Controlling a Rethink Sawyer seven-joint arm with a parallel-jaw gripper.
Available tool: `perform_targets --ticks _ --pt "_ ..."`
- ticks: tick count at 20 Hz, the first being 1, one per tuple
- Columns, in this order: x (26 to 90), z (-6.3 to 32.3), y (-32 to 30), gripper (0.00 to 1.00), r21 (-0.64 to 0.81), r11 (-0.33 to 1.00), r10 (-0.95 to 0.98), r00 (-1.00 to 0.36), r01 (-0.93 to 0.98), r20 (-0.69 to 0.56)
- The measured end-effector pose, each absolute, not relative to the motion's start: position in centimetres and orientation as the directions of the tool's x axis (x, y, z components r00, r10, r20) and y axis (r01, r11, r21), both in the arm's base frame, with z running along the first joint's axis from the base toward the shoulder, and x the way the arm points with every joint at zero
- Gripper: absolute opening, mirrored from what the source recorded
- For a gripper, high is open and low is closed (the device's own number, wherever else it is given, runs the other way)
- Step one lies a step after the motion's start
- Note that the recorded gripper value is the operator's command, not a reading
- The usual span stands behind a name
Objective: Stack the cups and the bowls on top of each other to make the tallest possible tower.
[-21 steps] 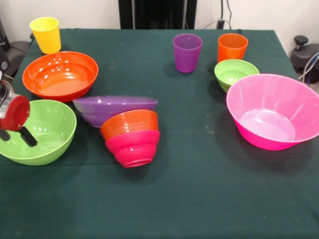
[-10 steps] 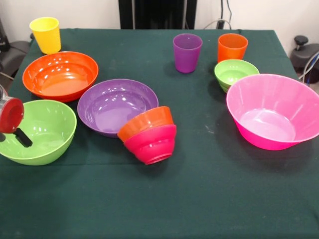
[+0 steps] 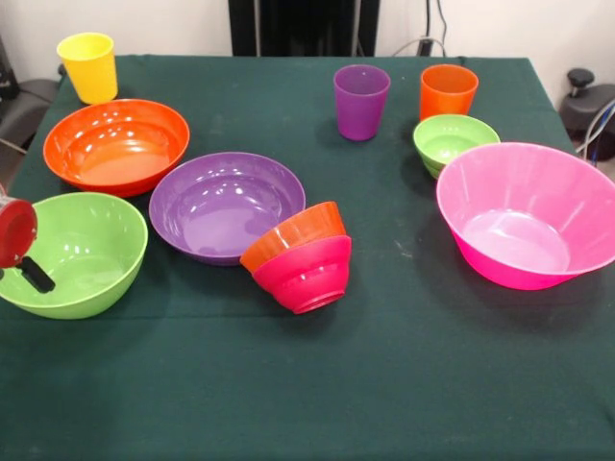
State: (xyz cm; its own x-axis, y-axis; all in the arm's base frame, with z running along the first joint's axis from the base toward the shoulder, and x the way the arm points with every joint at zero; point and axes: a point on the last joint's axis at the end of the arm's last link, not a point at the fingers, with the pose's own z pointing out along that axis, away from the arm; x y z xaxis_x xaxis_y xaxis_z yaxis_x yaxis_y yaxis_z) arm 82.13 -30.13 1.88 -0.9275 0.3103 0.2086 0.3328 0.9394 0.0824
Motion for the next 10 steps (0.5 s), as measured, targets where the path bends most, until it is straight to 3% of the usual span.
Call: perform_targets --ticks 10 --pt "82.1 2.4 -27.3 1.00 0.196 0.939 0.239 -0.946 0.282 0.219"
